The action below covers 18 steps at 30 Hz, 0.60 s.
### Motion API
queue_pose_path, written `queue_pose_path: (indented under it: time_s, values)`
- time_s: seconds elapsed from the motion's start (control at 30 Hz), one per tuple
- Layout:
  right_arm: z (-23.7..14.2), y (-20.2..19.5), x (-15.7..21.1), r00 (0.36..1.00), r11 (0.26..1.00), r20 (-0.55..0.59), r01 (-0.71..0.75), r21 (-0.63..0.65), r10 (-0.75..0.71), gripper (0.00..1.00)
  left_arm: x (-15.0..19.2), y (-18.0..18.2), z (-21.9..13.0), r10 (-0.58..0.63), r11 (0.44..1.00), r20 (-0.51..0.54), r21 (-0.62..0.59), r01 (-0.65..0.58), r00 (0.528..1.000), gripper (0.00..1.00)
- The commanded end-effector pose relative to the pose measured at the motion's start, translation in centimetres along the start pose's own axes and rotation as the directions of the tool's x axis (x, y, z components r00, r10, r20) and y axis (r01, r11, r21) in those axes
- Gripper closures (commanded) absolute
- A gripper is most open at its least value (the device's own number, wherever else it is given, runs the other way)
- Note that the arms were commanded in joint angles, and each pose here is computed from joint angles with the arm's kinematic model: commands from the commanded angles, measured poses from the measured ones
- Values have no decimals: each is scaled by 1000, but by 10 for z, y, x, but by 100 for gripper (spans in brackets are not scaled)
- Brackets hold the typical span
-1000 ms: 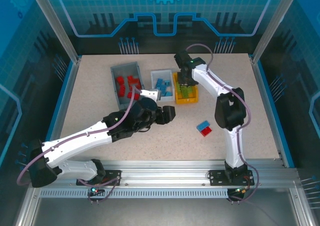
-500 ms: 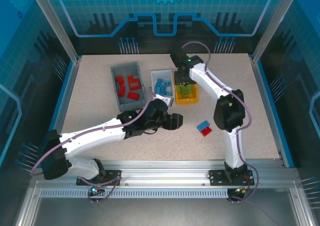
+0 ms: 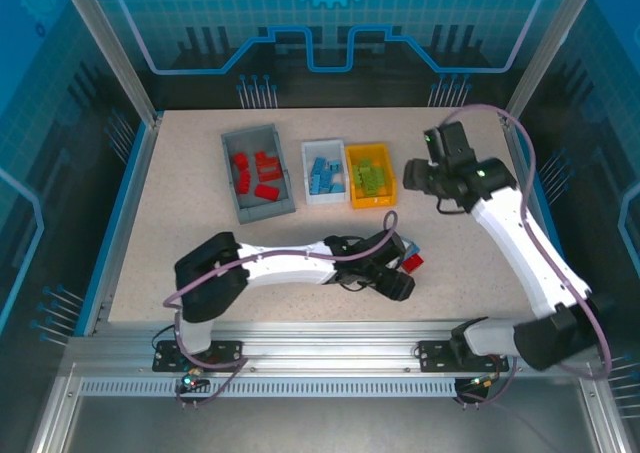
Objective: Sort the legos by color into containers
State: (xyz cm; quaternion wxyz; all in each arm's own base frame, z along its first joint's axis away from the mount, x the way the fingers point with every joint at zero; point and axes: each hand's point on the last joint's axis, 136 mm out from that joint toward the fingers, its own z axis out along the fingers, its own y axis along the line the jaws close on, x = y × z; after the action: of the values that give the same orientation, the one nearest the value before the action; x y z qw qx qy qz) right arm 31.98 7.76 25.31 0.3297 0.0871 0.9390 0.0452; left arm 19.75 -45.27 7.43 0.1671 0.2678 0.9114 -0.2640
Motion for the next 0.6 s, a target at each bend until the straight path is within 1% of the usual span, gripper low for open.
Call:
queue_pose_path:
  time_s: [0.0,0.13,0.23,0.37,0.57]
  values:
    - [-20,-13,22,998,996,-14,-66,-58,66,36,-4,0,14,51,998,-24,-20,-52,998,26]
    - [-36,-32,43,995,994,-18,-98,-51,97,36,-5,6,33,63,996,-38,-53,-65,997,25]
    - [-44,-41,52,993,992,-16,-116,-46,115,36,-7,13,46,77,993,-46,-90,-81,996,25]
    - [-52,-48,57,991,990,-12,-131,-48,131,36,-9,18,59,98,988,-57,-117,-104,994,24]
    - [-55,-50,60,990,989,-15,-139,-52,138,36,-22,28,72,124,977,-45,-171,-130,991,24]
